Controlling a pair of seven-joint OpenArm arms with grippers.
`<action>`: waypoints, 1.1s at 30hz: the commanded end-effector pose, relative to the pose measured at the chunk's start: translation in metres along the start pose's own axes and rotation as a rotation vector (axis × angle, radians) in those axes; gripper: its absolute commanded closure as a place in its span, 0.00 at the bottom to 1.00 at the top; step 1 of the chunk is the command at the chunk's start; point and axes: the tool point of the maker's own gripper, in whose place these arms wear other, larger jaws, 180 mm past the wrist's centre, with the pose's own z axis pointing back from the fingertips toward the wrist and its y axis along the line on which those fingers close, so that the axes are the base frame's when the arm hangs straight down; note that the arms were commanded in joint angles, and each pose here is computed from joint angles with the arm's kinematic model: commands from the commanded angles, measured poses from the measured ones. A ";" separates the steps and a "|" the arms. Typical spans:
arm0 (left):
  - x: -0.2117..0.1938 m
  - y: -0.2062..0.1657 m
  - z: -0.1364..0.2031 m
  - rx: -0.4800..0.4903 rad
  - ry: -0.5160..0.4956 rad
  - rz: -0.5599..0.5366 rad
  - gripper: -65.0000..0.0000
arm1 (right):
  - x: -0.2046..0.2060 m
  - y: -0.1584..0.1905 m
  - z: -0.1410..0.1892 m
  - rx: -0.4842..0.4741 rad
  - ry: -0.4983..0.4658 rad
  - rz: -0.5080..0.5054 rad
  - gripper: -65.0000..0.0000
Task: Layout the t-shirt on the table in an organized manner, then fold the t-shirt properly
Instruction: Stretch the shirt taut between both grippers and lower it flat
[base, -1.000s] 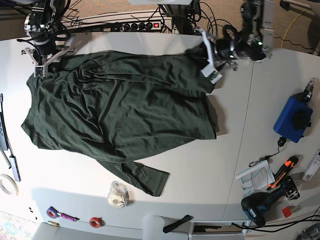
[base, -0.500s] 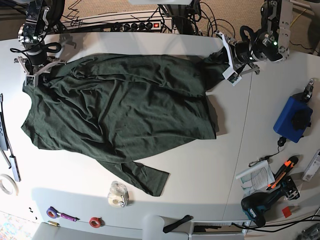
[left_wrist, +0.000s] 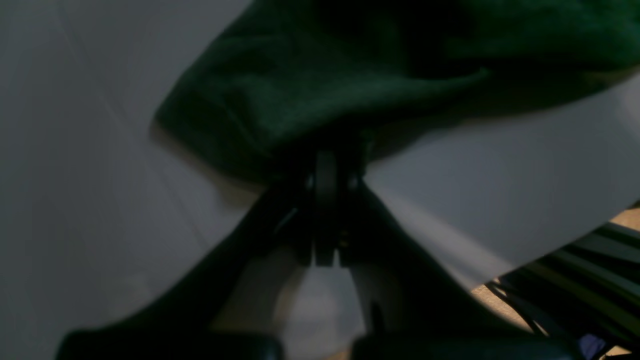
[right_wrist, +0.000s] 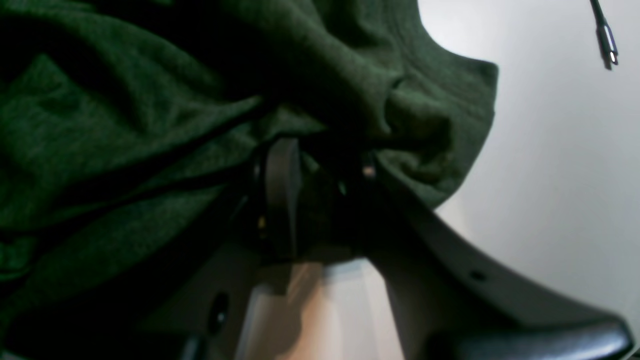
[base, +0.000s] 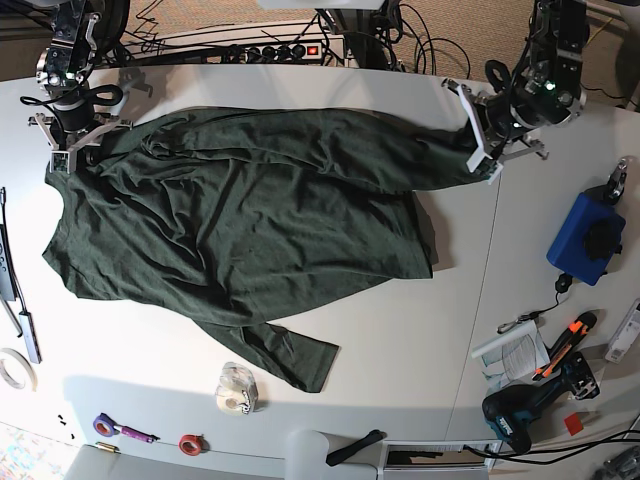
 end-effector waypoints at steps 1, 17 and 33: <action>-0.077 0.027 0.010 0.130 0.334 -0.011 1.00 | -0.020 -0.004 0.002 -0.006 0.094 0.030 0.75; -0.038 0.043 0.051 -0.119 -0.019 0.269 1.00 | -0.019 -0.004 0.002 -0.006 0.093 0.030 0.75; 0.022 0.013 0.082 -0.408 -0.308 0.221 1.00 | 0.097 -0.017 0.040 -0.063 -0.286 0.055 0.75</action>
